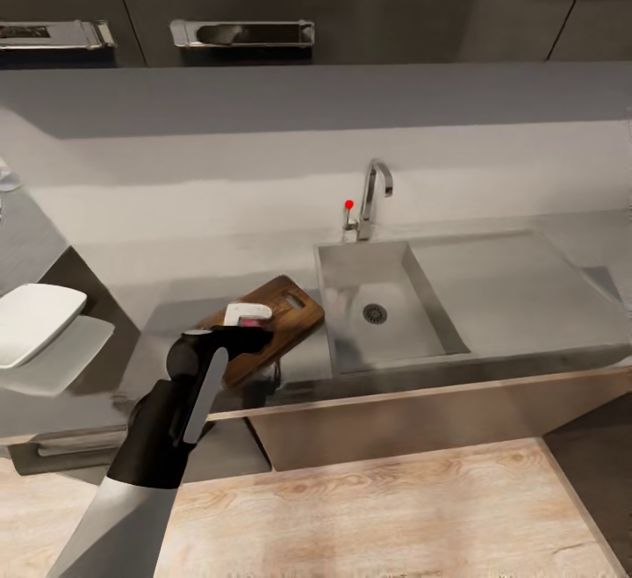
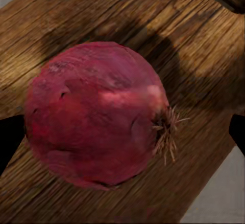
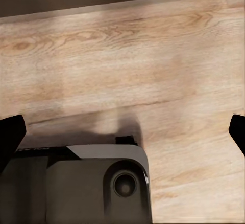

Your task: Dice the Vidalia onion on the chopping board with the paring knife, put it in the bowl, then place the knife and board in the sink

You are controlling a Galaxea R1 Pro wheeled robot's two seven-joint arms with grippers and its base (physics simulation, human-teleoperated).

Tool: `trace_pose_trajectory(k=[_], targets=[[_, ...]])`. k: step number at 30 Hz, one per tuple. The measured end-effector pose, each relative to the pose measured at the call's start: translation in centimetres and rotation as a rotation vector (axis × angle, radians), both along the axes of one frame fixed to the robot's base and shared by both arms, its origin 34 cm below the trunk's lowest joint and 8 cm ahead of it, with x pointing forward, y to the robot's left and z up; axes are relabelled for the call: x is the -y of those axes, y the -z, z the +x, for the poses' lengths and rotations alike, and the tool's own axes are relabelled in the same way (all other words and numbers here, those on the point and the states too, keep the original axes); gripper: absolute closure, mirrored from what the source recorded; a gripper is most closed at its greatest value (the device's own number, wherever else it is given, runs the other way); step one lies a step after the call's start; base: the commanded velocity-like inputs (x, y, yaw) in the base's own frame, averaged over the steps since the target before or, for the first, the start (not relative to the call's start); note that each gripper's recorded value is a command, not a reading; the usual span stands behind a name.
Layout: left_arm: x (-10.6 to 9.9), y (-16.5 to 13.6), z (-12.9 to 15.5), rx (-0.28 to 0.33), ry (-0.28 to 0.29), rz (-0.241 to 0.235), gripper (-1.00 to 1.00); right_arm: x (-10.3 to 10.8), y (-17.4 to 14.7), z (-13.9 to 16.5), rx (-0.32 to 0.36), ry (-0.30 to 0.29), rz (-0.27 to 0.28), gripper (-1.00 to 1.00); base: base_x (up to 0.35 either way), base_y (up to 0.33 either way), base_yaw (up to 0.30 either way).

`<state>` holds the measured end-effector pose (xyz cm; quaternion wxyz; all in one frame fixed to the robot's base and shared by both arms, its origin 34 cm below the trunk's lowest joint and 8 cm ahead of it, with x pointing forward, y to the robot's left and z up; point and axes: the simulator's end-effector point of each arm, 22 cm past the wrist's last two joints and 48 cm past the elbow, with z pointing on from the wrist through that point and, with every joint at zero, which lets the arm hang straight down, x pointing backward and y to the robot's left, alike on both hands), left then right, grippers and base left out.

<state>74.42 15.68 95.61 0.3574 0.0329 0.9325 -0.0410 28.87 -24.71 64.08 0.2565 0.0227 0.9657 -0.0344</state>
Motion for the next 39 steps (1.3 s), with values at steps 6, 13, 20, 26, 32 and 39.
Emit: trace_pose_trajectory(k=[6,13,20,26,32,39], targets=[[0.0,0.0,0.0,0.000,0.000,0.000,-1.00,0.0,0.0,0.0,0.000,0.000,0.000,-1.00,-0.321,0.000,0.000],[0.0,0.0,0.0,0.000,0.000,0.000,-1.00,0.0,0.0,0.0,0.000,0.000,0.000,-1.00,-0.331,0.000,0.000],[0.0,0.0,0.0,-0.001,0.000,0.000,-1.00,0.0,0.0,0.0,0.000,0.000,0.000,-1.00,-0.332,0.000,0.000],[0.0,0.1,0.0,-0.002,0.000,0.000,-1.00,-0.1,0.0,0.0,0.000,0.000,0.001,-1.00,-0.332,0.000,0.000],[0.0,0.2,-0.1,-0.005,0.000,0.001,-1.00,0.0,0.0,0.0,0.000,0.001,0.001,-1.00,-0.328,0.000,0.000],[-0.1,2.7,-2.5,-0.055,0.000,0.000,-1.00,0.0,0.0,0.0,0.001,0.000,0.000,-1.00,-0.111,0.000,0.000]])
